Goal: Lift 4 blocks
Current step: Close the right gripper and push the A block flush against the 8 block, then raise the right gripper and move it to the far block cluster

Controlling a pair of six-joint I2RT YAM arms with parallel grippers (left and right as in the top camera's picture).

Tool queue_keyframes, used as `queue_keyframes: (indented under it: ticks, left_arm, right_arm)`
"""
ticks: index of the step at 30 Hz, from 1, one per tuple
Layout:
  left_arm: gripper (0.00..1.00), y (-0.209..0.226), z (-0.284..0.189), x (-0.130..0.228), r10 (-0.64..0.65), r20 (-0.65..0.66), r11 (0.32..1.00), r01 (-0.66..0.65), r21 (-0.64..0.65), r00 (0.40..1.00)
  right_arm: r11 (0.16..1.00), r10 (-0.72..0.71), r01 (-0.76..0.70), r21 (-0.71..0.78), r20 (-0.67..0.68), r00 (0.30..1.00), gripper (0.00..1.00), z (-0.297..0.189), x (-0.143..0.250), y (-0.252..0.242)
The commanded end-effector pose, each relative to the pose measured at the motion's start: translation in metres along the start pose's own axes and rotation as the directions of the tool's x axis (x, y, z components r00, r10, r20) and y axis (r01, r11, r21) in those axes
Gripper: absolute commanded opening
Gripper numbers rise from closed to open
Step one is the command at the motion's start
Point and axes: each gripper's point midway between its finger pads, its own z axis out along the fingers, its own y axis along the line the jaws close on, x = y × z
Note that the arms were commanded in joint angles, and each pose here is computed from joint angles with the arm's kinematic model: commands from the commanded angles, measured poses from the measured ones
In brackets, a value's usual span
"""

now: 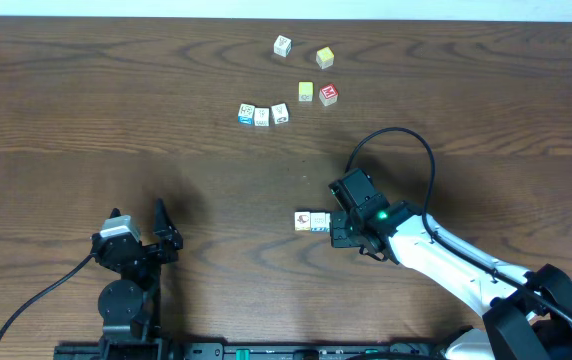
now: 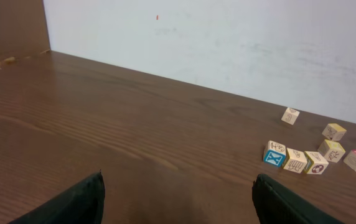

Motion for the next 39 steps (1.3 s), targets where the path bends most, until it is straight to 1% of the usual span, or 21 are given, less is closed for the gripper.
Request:
queue_keyframes:
  ticks: [1,6,11,15,17,21,24,26,29,31,33,36,39]
  left_arm:
    - [0.76,0.005,0.002,0.019,0.010,-0.053,1.000,-0.011,-0.020,0.999]
    - [0.76,0.005,0.002,0.019,0.010,-0.053,1.000,-0.011,-0.020,0.999]
    - [0.76,0.005,0.002,0.019,0.010,-0.053,1.000,-0.011,-0.020,0.999]
    - [0.76,0.005,0.002,0.019,0.010,-0.053,1.000,-0.011,-0.020,0.999]
    - [0.77,0.005,0.002,0.019,0.010,-0.053,1.000,-0.011,-0.020,0.999]
    - [0.77,0.005,0.002,0.019,0.010,-0.053,1.000,-0.011,-0.020,0.999]
    - [0.76,0.005,0.002,0.019,0.010,-0.053,1.000,-0.011,-0.020,0.999]
    - [0.77,0.005,0.002,0.019,0.010,-0.053,1.000,-0.011,-0.020,0.999]
    - [0.76,0.005,0.002,0.019,0.010,-0.053,1.000,-0.011,-0.020,0.999]
    - [0.77,0.005,0.002,0.019,0.010,-0.053,1.000,-0.011,-0.020,0.999]
    - [0.76,0.005,0.002,0.019,0.010,-0.053,1.000,-0.011,-0.020,0.999]
    - [0.77,0.005,0.002,0.019,0.010,-0.053,1.000,-0.011,-0.020,0.999]
    - [0.77,0.005,0.002,0.019,0.010,-0.053,1.000,-0.011,-0.020,0.999]
  right_arm:
    - [1.000,0.002,-0.002,0.031,0.013,1.000,0.01,0.001,-0.004,-0.007]
    - [0.995,0.007,-0.012,0.098,0.055,0.998,0.01,0.000,-0.011,-0.020]
    - [0.989,0.069,-0.077,0.129,0.068,0.995,0.01,-0.002,-0.022,-0.041]
    - [0.986,0.060,-0.071,0.150,0.079,0.995,0.01,-0.013,-0.042,-0.056]
    - [0.987,0.038,-0.052,0.150,0.094,0.995,0.04,-0.023,-0.058,-0.058]
    - [0.992,-0.021,-0.003,0.126,0.189,0.982,0.11,-0.050,-0.104,-0.051]
    - [0.994,-0.072,0.044,0.103,0.286,0.956,0.26,-0.071,-0.139,-0.037]
    - [0.995,-0.069,0.043,0.085,0.338,0.939,0.33,-0.081,-0.159,-0.029]
    - [0.995,-0.090,0.069,0.070,0.362,0.928,0.47,-0.084,-0.181,-0.017]
    - [0.991,-0.131,0.119,0.056,0.352,0.927,0.56,-0.078,-0.193,-0.004]
    - [0.986,-0.169,0.161,0.052,0.329,0.929,0.60,-0.068,-0.203,0.008]
    - [0.978,-0.207,0.199,0.057,0.309,0.928,0.61,-0.054,-0.220,0.025]
    - [0.976,-0.218,0.214,0.048,0.322,0.922,0.61,-0.042,-0.242,0.039]
